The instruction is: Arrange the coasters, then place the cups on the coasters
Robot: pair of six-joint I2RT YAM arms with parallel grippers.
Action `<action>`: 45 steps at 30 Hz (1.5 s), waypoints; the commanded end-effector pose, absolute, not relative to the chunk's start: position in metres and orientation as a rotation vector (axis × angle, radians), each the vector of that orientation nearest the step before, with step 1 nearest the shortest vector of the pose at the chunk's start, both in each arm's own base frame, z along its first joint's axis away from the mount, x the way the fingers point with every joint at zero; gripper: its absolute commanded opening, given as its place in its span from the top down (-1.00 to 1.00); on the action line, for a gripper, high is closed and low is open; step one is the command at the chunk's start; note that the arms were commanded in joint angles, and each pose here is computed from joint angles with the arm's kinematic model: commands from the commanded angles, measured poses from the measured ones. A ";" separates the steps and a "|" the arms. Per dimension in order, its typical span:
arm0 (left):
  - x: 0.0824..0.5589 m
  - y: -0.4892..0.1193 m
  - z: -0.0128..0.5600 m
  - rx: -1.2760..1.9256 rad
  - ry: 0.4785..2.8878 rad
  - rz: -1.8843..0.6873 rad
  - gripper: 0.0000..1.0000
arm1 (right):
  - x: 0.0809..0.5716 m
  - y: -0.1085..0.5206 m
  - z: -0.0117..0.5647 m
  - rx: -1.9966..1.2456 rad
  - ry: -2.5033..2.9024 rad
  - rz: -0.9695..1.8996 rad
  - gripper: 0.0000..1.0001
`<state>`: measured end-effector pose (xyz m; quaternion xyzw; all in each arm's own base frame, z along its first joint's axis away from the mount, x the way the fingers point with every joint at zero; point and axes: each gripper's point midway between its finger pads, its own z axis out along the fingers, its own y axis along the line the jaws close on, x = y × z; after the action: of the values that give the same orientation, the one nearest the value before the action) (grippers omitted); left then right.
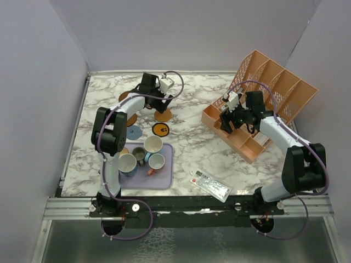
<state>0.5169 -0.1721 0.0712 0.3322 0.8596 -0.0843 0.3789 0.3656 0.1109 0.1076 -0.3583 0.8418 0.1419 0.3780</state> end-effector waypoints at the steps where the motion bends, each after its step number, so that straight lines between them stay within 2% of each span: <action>1: 0.507 -0.179 0.066 0.938 2.175 -0.180 -0.81 | 0.374 0.111 0.121 -0.920 2.111 0.345 -0.50; 14: 0.486 -0.145 0.034 1.002 2.277 0.005 -0.79 | 0.374 0.112 0.121 -0.923 2.110 0.355 -0.50; 28: 0.447 -0.067 0.022 0.865 2.453 0.088 -0.75 | 0.373 0.113 0.118 -0.927 2.117 0.368 -0.50; 45: 0.468 -0.052 0.041 0.759 2.424 0.154 -0.74 | 0.372 0.113 0.121 -0.925 2.112 0.365 -0.50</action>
<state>0.4745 -0.0708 0.0434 0.2961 0.9000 0.0302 0.3185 0.3655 0.1109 0.1076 -0.3585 0.8418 0.1421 0.3777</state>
